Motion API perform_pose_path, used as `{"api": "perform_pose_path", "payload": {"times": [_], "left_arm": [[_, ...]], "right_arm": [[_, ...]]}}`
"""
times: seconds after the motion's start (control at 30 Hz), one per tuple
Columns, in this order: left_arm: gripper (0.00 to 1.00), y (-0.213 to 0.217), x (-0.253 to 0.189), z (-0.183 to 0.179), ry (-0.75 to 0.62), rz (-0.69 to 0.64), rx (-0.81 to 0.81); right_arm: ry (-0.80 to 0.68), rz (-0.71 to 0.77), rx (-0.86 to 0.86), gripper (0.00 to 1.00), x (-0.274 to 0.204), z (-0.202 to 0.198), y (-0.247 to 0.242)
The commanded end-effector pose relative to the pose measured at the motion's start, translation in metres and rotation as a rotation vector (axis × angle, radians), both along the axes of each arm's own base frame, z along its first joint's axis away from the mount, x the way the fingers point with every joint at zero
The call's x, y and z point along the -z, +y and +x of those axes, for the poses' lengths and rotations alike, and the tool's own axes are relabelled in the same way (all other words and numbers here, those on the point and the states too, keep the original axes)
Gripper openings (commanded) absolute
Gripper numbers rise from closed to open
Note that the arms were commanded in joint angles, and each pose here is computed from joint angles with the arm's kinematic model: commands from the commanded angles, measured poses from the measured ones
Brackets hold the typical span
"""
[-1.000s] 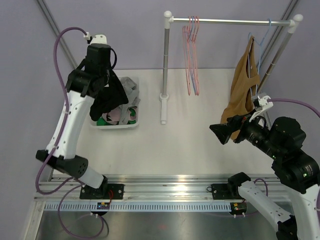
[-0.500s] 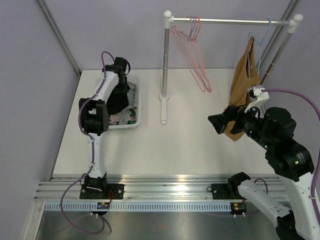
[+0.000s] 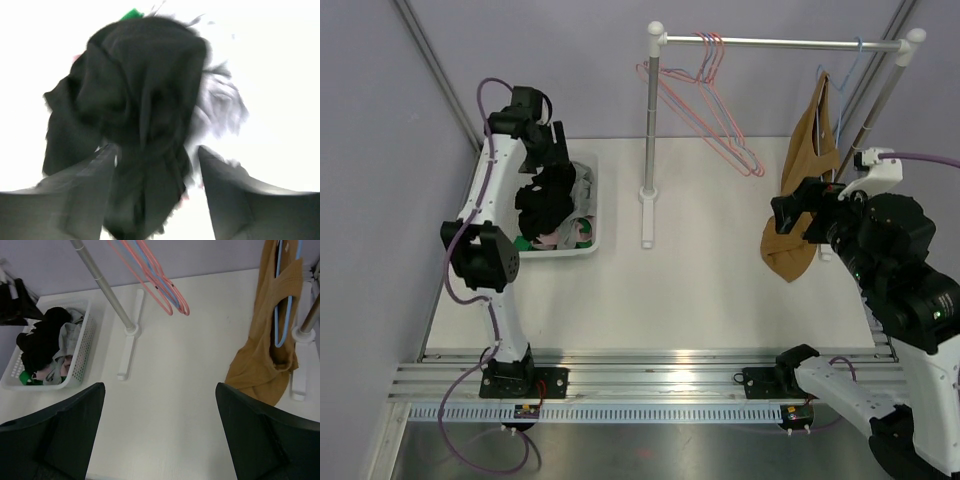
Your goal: Remove the tank top from the hanger
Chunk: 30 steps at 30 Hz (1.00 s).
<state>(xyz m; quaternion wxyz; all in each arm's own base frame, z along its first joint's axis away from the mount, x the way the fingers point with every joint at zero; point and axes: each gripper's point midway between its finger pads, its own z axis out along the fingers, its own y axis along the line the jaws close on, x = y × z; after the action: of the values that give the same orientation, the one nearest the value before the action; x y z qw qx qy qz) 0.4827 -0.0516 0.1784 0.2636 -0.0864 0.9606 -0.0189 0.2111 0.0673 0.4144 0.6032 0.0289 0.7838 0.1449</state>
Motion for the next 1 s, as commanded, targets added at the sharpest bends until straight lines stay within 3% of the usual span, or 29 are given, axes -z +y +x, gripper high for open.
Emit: {"api": "perform_pose_path", "payload": {"times": [0.0, 0.17, 0.2, 0.23, 0.37, 0.43, 0.57, 0.63, 0.77, 0.97], "left_arm": [[0.77, -0.012, -0.136, -0.029, -0.296, -0.102, 0.048], [0.99, -0.018, -0.178, -0.081, -0.401, -0.131, 0.107], [0.99, -0.019, -0.163, -0.093, -0.372, -0.124, 0.113], [0.99, -0.025, -0.190, -0.118, -0.467, -0.128, 0.144], [0.99, -0.033, -0.183, -0.181, -0.531, -0.140, 0.184], [0.99, -0.040, -0.148, -0.205, -0.501, -0.152, 0.213], [0.99, -0.041, -0.121, -0.259, -0.591, -0.194, 0.268], [0.99, -0.043, -0.110, -0.270, -0.614, -0.218, 0.289], [0.99, -0.049, -0.080, -0.290, -0.601, -0.264, 0.343], [0.99, -0.049, -0.095, -0.300, -0.705, -0.297, 0.356]], "right_arm": [[0.048, -0.110, 0.128, 1.00, 0.002, 0.024, -0.018], [0.029, -0.228, 0.336, 1.00, -0.021, 0.048, -0.051], [0.034, -0.250, 0.357, 0.99, -0.023, 0.052, -0.054], [0.025, -0.259, 0.373, 1.00, -0.033, 0.054, -0.059], [0.052, -0.280, 0.386, 0.99, -0.041, 0.083, -0.070], [0.064, -0.291, 0.429, 0.99, -0.046, 0.101, -0.081], [0.084, -0.291, 0.409, 0.95, -0.046, 0.136, -0.091], [0.062, -0.262, 0.383, 0.88, -0.052, 0.147, -0.093], [0.106, -0.255, 0.366, 0.82, -0.040, 0.179, -0.115], [0.161, -0.290, 0.280, 0.72, -0.011, 0.215, -0.121]]}}
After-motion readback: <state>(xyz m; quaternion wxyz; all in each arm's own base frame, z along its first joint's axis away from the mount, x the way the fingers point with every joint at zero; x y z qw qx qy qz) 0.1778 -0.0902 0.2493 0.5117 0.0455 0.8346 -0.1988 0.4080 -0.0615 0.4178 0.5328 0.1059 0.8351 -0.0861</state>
